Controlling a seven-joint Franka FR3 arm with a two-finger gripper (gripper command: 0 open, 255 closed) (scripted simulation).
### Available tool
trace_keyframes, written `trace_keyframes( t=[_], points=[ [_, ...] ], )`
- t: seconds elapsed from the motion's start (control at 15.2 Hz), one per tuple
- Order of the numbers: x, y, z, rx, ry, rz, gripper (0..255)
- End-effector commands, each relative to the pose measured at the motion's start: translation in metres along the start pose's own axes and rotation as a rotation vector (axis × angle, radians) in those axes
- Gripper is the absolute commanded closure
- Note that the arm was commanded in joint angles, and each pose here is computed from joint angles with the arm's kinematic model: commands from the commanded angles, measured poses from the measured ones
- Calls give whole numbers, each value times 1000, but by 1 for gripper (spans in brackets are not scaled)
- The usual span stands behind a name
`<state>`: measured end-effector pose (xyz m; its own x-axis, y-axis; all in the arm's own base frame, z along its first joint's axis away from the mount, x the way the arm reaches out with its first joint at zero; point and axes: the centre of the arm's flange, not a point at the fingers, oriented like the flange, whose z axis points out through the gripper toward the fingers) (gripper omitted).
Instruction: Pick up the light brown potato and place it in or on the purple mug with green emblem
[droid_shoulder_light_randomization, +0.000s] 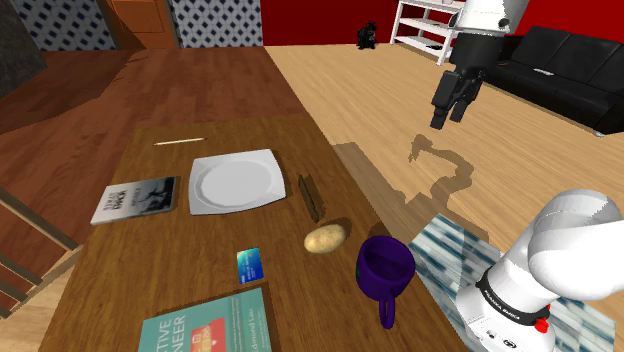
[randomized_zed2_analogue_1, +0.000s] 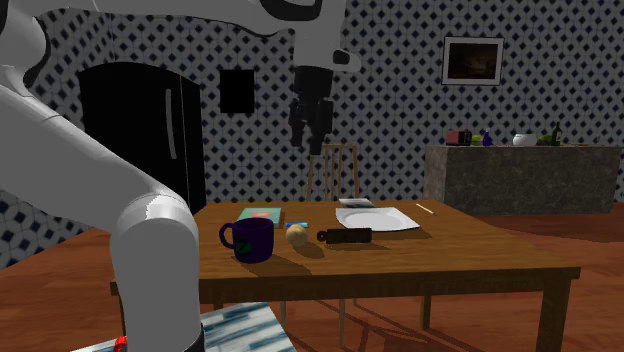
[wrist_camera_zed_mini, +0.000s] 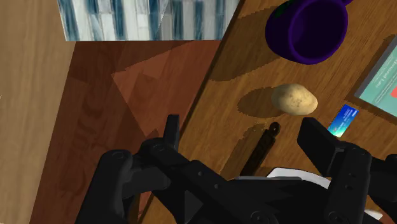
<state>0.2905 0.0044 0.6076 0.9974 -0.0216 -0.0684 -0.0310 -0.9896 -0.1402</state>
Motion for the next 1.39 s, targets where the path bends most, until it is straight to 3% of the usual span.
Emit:
trace_keyframes(
  t=[0.0, 0.66, 1.32],
  points=[
    [0, 0, 0, 0, 0, 0, 0],
    [72, -78, 92, -59, -46, -354, 0],
    [110, -169, 191, -119, -93, -708, 0]
  ],
)
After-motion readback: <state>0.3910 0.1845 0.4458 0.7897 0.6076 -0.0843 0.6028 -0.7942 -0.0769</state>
